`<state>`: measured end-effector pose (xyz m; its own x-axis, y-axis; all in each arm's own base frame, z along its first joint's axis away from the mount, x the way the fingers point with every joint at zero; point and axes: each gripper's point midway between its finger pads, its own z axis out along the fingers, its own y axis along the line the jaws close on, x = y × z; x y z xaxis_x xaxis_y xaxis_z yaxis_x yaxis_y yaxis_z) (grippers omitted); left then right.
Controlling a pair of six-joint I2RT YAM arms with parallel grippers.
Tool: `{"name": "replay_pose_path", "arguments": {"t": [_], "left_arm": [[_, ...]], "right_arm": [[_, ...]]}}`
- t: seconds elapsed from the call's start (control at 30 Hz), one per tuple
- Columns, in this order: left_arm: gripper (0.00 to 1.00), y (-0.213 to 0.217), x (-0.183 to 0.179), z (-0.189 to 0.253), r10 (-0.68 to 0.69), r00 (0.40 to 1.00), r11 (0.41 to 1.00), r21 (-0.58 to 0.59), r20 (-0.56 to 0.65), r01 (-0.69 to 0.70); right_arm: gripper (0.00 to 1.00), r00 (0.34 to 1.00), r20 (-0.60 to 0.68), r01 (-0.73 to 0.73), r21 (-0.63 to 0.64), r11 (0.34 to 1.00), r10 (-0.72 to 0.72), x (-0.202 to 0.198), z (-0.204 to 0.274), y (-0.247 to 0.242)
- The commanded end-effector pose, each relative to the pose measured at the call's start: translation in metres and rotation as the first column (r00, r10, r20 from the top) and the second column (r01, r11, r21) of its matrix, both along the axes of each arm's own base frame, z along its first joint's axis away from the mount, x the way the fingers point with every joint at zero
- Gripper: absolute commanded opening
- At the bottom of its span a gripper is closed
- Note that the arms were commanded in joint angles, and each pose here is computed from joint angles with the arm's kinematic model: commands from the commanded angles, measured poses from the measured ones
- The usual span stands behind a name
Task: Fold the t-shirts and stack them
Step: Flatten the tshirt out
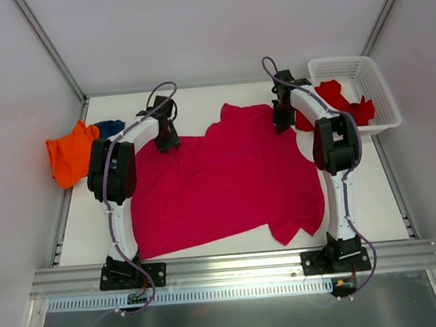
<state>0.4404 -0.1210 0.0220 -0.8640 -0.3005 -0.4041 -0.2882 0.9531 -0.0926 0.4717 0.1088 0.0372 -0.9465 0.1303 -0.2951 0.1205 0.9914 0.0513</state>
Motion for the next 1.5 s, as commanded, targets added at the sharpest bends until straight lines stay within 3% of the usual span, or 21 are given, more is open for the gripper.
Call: {"name": "replay_pose_path", "arguments": {"t": [0.0,0.97,1.17,1.47], "left_arm": [[0.37,0.003,0.008,0.003,-0.002,1.000,1.000,-0.029,-0.003,0.002],[0.34,0.044,0.014,0.002,0.083,0.996,0.993,-0.085,-0.023,-0.085],[0.32,0.044,0.018,0.025,0.076,0.996,0.994,-0.078,0.050,-0.072],[0.39,0.025,0.027,0.058,0.012,0.989,0.998,-0.061,0.147,-0.003]], "right_arm": [[0.01,0.998,-0.057,0.009,-0.024,1.000,-0.011,-0.011,-0.007,-0.015],[0.00,0.980,-0.138,0.127,-0.128,0.984,-0.144,-0.057,-0.009,-0.092],[0.00,0.977,-0.144,0.133,-0.158,0.978,-0.157,-0.071,-0.004,-0.103],[0.00,0.986,-0.085,0.132,-0.101,0.986,-0.141,-0.070,0.015,-0.098]]}}
